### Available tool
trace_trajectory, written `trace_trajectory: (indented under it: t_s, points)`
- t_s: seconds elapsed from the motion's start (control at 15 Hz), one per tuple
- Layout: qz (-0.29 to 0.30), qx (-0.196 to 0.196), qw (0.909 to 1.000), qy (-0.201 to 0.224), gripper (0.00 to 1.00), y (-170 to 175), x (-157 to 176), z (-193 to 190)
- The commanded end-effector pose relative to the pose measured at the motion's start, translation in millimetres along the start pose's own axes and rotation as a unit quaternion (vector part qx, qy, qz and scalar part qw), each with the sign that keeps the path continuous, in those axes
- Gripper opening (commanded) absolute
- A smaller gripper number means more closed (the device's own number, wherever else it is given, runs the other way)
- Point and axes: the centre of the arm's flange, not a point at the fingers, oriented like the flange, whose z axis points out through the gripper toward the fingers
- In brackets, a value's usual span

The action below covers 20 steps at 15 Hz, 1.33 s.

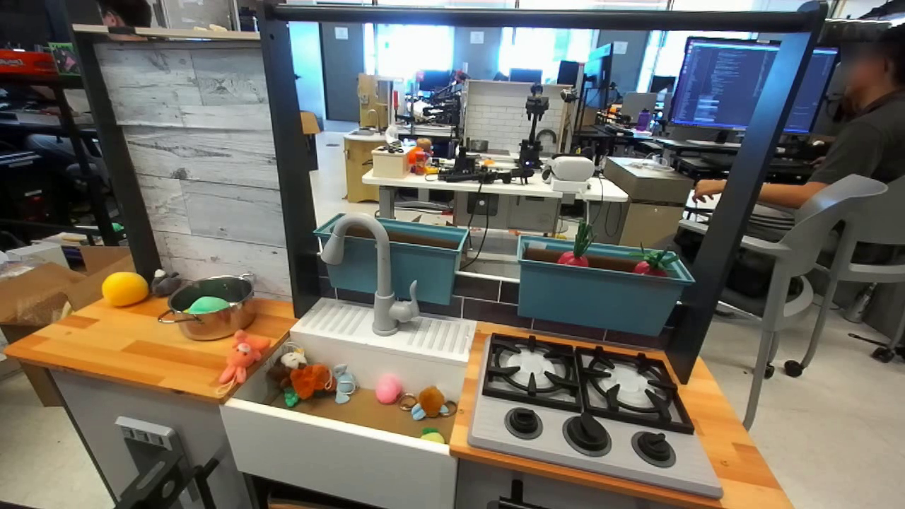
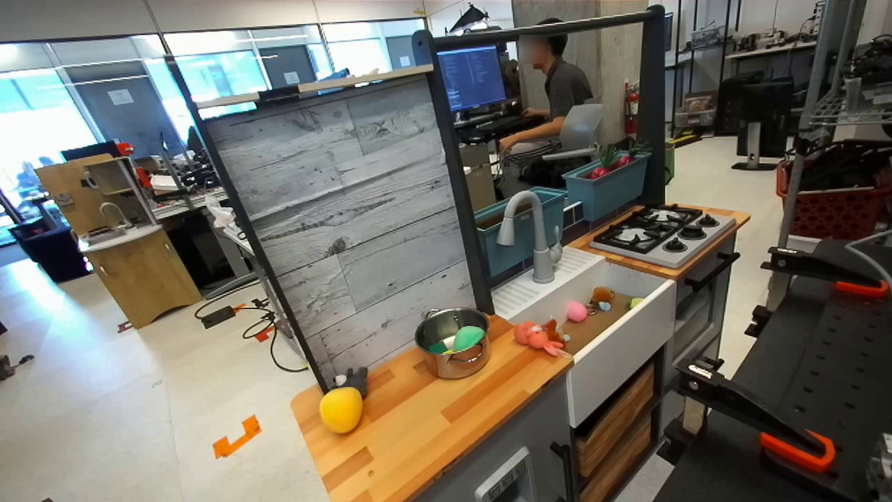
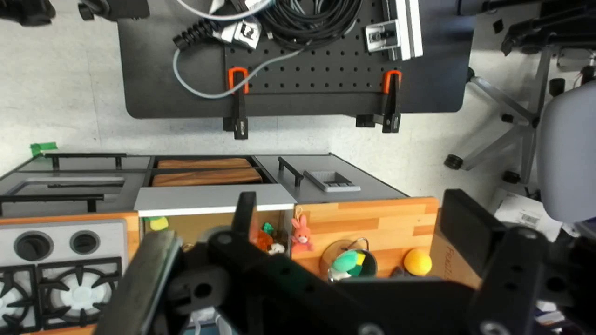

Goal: Put the pink doll in the pot

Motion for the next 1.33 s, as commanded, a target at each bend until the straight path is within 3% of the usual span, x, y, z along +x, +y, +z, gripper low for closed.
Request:
trace_trajectory:
  t_s: [0.0, 0.27, 0.6, 1.27]
  points:
    - [-0.031, 0.024, 0.9973, 0.062, 1.0, 1.7, 41.6, 8.5]
    - [-0.042, 0.029, 0.9927, 0.109, 1.0, -1.2, 104.7, 26.5]
    - [-0.049, 0.014, 0.9927, 0.109, 1.0, -12.2, 168.5, 68.2]
    - [-0.07, -0.054, 0.9919, 0.091, 1.0, -31.1, 240.5, 154.0]
